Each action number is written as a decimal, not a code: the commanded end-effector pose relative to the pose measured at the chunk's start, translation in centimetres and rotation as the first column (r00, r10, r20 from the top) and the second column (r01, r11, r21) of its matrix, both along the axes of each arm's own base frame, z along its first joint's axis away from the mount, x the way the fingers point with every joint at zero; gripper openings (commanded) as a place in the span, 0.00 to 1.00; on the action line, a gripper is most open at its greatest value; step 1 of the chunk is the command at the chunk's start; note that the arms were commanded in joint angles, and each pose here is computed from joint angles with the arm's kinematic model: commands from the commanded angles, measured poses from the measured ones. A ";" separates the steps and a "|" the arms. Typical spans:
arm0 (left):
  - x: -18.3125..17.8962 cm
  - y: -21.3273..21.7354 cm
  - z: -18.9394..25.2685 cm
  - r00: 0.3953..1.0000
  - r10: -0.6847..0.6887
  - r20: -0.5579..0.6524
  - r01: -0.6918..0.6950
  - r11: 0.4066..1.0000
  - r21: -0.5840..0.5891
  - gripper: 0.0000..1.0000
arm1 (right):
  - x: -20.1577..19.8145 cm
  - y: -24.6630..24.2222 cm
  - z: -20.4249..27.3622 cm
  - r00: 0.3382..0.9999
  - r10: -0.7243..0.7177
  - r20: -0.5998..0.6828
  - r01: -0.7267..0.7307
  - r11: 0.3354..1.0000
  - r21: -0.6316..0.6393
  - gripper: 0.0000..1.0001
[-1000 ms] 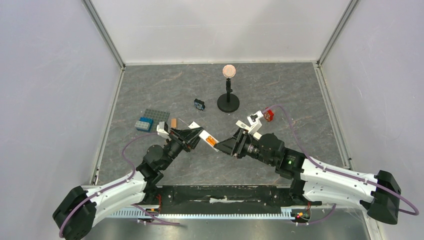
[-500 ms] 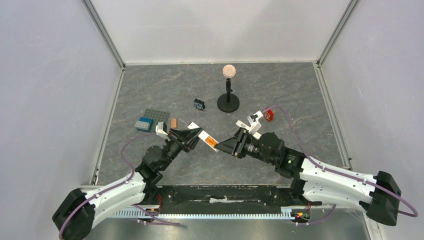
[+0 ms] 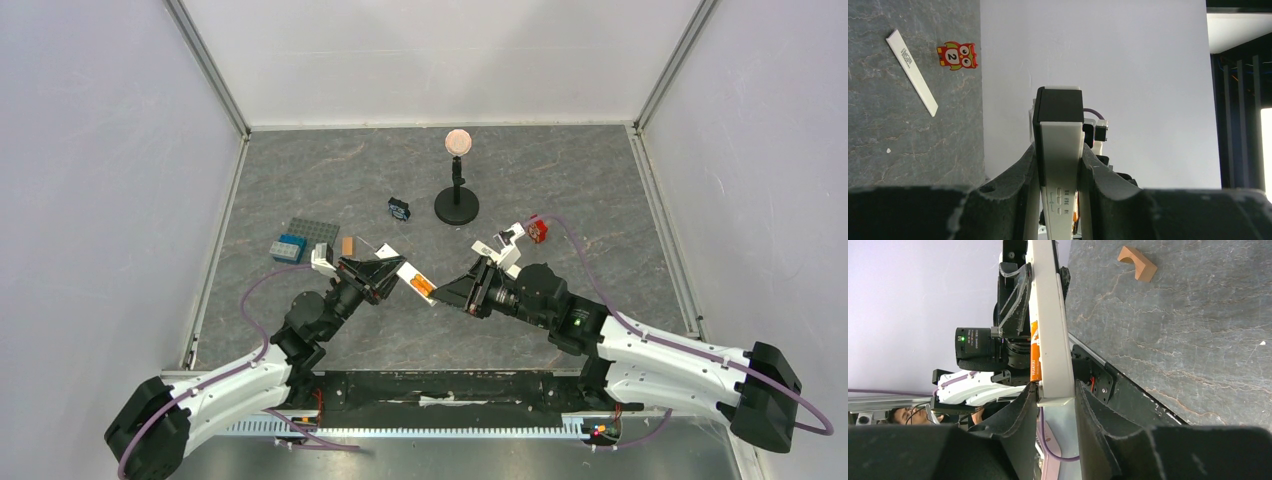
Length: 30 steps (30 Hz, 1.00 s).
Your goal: Load the batteries into the remote control
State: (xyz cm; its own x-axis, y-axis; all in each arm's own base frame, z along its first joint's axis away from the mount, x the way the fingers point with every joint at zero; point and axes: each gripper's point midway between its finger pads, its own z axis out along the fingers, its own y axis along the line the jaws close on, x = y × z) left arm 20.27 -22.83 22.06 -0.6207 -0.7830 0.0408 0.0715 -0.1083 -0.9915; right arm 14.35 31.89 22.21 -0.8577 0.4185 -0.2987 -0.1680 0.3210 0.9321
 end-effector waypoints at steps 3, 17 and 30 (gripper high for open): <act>-1.5 -0.2 3.7 0.989 -0.046 0.138 0.053 0.997 -0.050 0.02 | 1.3 -1.0 -1.5 0.997 -0.077 -0.020 0.075 0.996 -0.051 0.21; -0.5 1.0 1.3 0.994 0.039 0.100 -0.044 0.997 0.056 0.02 | 1.3 -1.5 0.4 0.996 -0.074 0.051 0.075 0.997 -0.024 0.59; -0.2 0.7 1.2 0.995 0.041 0.095 -0.050 0.995 0.085 0.02 | 1.1 -1.0 0.8 0.994 -0.032 0.104 0.037 0.999 -0.039 0.64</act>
